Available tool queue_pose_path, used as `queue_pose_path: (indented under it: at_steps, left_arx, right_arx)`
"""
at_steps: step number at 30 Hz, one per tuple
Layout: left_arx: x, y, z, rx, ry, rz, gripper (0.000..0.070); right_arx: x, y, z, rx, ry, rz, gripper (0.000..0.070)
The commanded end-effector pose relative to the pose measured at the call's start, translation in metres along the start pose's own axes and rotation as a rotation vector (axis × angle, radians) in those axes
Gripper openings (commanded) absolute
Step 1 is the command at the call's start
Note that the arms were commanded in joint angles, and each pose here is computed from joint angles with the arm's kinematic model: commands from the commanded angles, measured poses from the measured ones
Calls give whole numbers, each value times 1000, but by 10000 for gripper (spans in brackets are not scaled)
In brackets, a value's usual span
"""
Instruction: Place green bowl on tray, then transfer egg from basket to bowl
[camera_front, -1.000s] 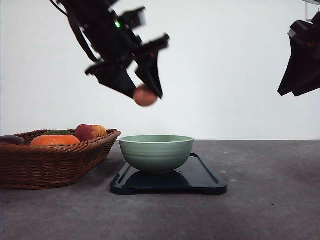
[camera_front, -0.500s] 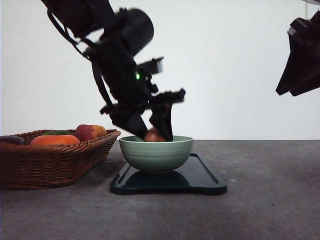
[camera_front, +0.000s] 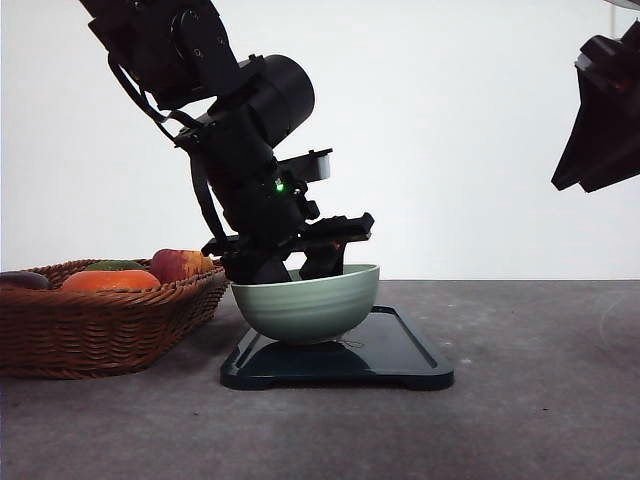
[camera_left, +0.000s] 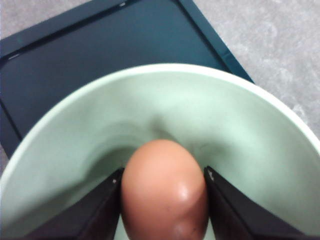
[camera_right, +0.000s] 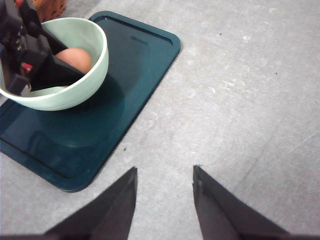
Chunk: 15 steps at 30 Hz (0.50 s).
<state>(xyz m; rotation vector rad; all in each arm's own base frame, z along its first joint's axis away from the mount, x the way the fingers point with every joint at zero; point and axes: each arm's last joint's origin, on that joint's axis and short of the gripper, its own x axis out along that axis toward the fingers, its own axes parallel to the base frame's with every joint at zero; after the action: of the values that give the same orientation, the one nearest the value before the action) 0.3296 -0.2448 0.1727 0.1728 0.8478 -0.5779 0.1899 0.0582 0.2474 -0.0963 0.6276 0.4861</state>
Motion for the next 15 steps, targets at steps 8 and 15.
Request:
queue_pose_path:
  at_steps: [8,15]
  left_arx:
    - [-4,-6,14,5,56,3,403]
    - [-31,-8,47,6,110,10,402]
  right_arx:
    - [1,0,2,-9,-4,3,208]
    - [1,0,2,-9,-4,3,208]
